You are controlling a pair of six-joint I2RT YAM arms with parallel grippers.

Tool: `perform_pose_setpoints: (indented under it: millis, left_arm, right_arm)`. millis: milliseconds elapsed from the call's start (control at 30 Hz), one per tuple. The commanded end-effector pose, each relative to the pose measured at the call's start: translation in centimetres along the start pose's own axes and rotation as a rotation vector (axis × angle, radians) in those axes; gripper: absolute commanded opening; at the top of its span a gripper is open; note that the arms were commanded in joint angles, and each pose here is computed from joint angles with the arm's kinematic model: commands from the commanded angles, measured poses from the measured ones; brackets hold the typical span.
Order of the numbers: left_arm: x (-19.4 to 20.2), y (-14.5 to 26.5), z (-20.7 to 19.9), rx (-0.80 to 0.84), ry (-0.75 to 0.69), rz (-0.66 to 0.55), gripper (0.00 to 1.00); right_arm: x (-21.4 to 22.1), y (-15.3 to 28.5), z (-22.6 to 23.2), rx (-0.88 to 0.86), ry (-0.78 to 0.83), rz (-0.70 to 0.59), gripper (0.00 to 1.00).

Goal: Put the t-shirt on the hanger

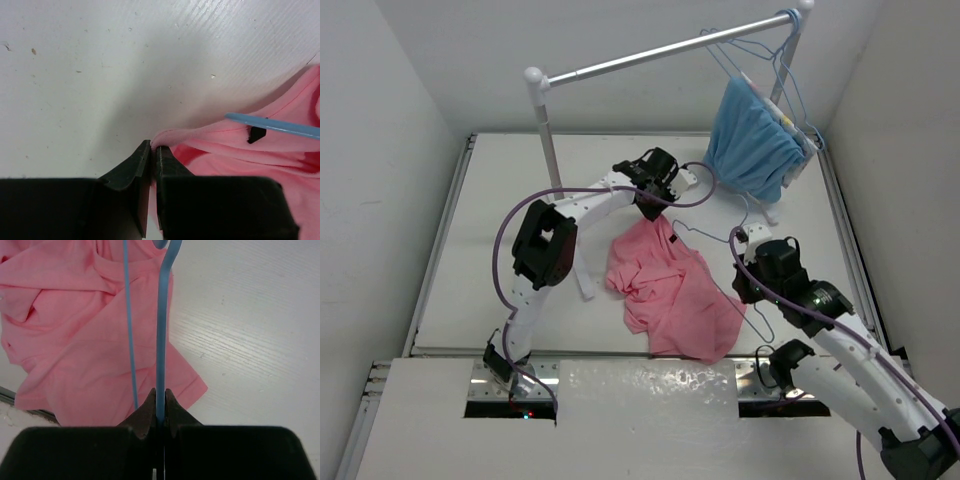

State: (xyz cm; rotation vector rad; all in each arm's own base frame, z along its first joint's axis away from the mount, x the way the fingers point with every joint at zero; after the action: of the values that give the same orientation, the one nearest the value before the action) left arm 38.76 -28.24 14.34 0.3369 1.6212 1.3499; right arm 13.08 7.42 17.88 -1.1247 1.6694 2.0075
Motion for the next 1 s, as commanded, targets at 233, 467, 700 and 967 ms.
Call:
perform_pose_setpoints:
  millis: [233,467,700,967]
  left_arm:
    - [-1.8,1.6,-0.2,0.032,-0.036,-0.078,0.05]
    - [-1.5,1.5,-0.5,0.070,-0.047,-0.067,0.05]
    - [-1.1,2.6,-0.4,0.046,-0.082,-0.077,0.05]
    - [-0.9,2.5,-0.8,0.039,-0.109,-0.061,0.05]
  right_arm:
    - [-1.8,-1.1,1.9,-0.198,0.017,-0.051,0.00]
    - [-1.9,-1.7,1.9,-0.196,0.041,-0.058,0.00]
    - [-2.1,-2.3,1.2,-0.114,0.074,-0.008,0.00]
    - [-3.7,-0.8,-0.1,0.016,0.124,-0.015,0.00]
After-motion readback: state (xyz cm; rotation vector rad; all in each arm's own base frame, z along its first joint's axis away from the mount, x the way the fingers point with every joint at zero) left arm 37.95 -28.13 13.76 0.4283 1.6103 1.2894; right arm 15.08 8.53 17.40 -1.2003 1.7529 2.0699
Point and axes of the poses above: each gripper's point midway between its finger pads, its own y axis back along the fingers, its own z axis along the line the jaws close on, x = y × z, the point moved 9 cm from there along y, back along the fingers, and after that the axes turned 4 degrees about y, right-handed, at the moved point
